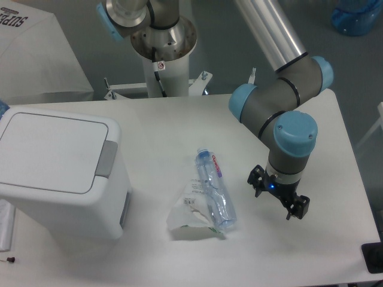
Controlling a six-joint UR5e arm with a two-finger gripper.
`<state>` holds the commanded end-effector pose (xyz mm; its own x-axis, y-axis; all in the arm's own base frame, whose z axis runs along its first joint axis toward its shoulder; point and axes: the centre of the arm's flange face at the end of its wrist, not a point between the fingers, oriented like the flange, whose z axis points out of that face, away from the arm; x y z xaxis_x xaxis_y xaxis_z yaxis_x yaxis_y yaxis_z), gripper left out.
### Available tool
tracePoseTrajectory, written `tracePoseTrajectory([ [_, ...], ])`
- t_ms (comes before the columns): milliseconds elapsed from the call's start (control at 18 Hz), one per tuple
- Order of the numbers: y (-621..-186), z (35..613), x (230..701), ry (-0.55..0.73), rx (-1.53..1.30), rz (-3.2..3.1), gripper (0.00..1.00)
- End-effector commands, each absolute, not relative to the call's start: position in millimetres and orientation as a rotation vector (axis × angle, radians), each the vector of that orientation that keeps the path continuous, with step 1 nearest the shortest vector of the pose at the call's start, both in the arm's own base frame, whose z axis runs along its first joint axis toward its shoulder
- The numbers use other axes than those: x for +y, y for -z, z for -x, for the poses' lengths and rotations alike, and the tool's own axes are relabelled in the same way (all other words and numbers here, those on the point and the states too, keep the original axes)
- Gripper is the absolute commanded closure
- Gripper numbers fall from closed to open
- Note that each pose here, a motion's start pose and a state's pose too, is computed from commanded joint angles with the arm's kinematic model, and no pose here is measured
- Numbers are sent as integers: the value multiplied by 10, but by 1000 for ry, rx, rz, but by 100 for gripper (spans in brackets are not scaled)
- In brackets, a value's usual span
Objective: Open the trash can
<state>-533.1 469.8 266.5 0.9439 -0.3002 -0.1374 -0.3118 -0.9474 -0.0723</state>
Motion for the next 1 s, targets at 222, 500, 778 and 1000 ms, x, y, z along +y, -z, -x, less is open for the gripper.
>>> tracePoseTrajectory([
  [222,-2679,5337,4703,-194,476,3002,0],
  [500,-2667,5341,4702,-191,458,2997,0],
  [778,-2674,5285,4716,-150,332,2905,0],
  [1000,-2858,5208,4803,-87,166,2811,0],
])
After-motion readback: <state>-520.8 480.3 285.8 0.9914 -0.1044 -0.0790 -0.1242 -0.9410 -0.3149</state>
